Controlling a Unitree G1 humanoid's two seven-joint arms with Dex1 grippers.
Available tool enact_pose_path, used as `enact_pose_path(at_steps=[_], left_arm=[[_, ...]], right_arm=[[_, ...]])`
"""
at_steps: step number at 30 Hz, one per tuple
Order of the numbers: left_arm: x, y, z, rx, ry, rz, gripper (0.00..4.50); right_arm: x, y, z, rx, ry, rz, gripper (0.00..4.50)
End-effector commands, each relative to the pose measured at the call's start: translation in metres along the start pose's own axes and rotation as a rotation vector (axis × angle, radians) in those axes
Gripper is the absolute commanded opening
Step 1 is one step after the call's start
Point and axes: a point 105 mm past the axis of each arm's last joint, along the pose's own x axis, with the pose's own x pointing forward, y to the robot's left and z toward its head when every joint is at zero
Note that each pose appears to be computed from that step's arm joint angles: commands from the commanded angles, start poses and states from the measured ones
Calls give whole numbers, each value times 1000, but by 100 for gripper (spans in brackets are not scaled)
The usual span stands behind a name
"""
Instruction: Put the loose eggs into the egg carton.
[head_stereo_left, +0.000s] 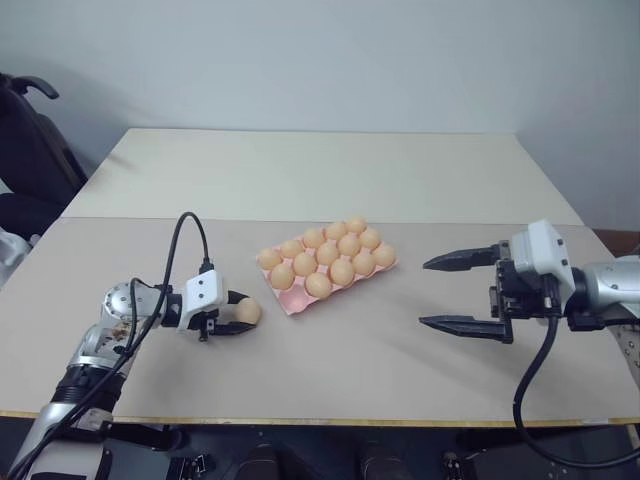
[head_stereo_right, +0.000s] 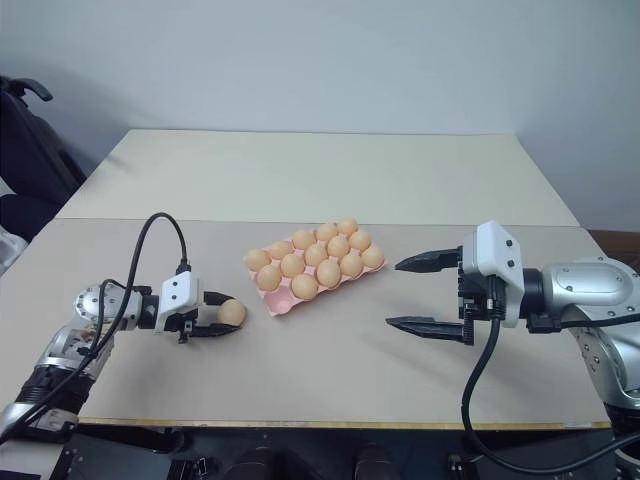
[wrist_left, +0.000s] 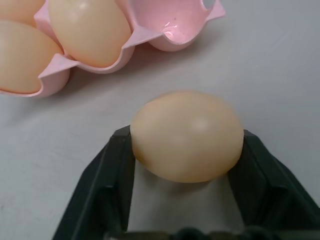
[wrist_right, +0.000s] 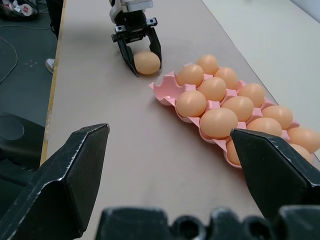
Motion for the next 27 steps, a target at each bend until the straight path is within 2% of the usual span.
enact_pose_path(at_steps=[1,5,11,16,20,27], left_arm=[[-18,3,16,29,-41,1,215],[-27,4,42,14,-137,-10,215],[-1,11,76,16,-249,17,215],[26,16,87,29,-276,25,215],[41,14,87,29,-251,-1,215],[38,13,85,34,-225,-21,447]], right_arm=[[-4,1,11,-44,-16,-12,450],[-2,0,11,-44,-21,-13,450],[0,-2,11,-52,-30,-13,450],[0,-2,12,-56,-30,-21,450],[0,-2,12,-54,-29,-31,450],[-1,0,11,-49,-29,-47,450]])
